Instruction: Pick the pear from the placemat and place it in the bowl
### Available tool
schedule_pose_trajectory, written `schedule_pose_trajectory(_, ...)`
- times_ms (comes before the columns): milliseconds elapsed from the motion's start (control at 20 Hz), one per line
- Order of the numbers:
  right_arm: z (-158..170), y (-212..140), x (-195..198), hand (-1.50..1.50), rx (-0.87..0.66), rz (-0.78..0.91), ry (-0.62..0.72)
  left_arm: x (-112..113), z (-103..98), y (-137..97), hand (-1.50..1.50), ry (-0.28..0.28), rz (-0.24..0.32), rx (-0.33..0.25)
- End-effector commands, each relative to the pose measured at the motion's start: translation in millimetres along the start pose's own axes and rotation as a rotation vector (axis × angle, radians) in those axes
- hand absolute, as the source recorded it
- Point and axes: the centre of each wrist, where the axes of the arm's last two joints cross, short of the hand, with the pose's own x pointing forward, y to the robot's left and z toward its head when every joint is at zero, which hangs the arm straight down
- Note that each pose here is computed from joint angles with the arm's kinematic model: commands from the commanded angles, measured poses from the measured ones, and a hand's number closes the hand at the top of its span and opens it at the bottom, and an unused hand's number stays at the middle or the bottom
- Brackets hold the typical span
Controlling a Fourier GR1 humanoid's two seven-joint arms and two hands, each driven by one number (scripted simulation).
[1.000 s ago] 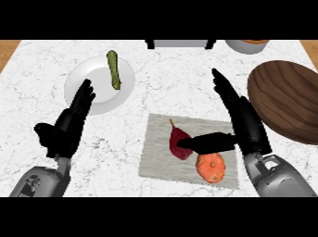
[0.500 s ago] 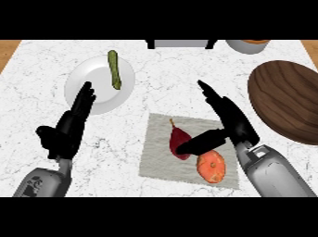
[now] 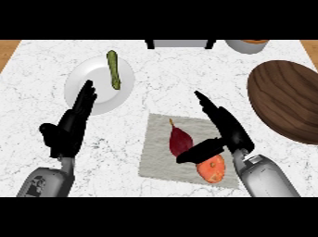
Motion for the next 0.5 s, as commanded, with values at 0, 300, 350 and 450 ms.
schedule_pose_trajectory(0,-1,-6,-5,-1.50,0.002,-0.082,-0.028,-4,11,-13,0.00,-0.019,0.007,0.002)
schedule_pose_trajectory(300,3,14,-5,-1.50,0.024,-0.119,-0.066,5,-2,11,0.00,-0.001,-0.002,-0.001)
schedule_pose_trajectory(350,20,-22,-16,-1.50,0.018,-0.138,-0.079,2,1,6,0.00,-0.006,0.006,-0.015)
schedule_pose_trajectory(450,13,5,-9,-1.50,0.013,-0.161,-0.070,2,11,12,0.00,0.006,-0.002,-0.030)
